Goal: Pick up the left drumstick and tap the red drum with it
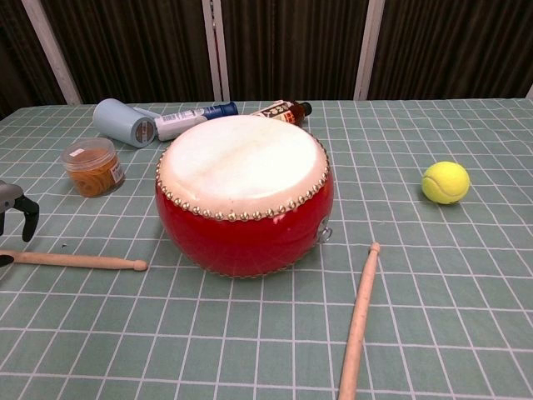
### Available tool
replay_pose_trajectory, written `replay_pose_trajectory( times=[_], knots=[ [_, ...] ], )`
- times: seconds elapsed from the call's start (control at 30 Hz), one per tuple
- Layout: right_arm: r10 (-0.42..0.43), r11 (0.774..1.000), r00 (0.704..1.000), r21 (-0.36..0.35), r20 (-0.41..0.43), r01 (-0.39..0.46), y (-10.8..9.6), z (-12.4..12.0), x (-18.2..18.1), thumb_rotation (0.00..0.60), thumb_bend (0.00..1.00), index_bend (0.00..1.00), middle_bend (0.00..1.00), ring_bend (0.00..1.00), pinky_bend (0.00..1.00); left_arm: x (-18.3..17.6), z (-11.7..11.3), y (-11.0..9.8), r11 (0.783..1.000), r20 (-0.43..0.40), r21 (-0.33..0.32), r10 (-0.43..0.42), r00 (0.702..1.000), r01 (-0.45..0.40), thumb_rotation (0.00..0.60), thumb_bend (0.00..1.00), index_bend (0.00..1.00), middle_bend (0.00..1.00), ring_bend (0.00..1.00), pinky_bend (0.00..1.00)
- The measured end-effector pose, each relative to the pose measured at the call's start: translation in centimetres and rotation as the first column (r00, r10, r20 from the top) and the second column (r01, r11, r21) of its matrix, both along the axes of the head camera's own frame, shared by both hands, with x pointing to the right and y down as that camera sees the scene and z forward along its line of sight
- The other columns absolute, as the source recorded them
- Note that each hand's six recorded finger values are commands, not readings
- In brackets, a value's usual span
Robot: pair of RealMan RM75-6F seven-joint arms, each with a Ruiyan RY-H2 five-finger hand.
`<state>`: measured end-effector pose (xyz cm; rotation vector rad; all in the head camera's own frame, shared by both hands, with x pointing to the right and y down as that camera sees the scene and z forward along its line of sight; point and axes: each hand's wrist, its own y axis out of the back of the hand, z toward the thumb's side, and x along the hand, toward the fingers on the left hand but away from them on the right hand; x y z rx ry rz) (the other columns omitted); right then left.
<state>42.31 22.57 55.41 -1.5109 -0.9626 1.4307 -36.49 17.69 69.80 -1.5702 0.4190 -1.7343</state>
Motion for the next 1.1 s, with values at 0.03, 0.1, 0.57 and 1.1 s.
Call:
replay_pose_trajectory(
  times=[0.03,0.1,0.57,1.1],
  knots=[
    [-0.001,1.0,1.0,0.001,-0.001,0.001,0.0,0.0,0.0,0.6,0.35,0.0,0.0,0.0,0.08,0.0,0.2,0.0,1.0,0.003,-0.003,-0.001,1.0,0.001,0.6,0.28,0.46,1.0,0.99,0.9],
    [0.0,1.0,1.0,0.0,0.002,0.0,0.0,0.0,0.0,0.6,0.35,0.0,0.0,0.0,0.08,0.1,0.4,0.1,1.0,0.006,-0.007,-0.004,1.0,0.004,0.6,0.28,0.46,1.0,0.99,0.9],
    [0.008,1.0,1.0,-0.004,0.008,-0.008,0.0,0.1,-0.1,0.6,0.35,0.0,0.0,0.0,0.08,0.7,2.0,0.5,1.0,0.009,-0.022,0.008,1.0,-0.007,0.6,0.29,0.53,1.0,0.99,0.9],
    [0.01,1.0,1.0,-0.004,0.015,-0.01,0.0,0.1,-0.1,0.6,0.35,0.0,0.0,0.0,0.08,2.3,-0.5,-0.6,0.998,-0.107,0.06,0.0,0.994,0.006,0.6,0.5,0.72,1.0,0.99,0.9]
  ],
)
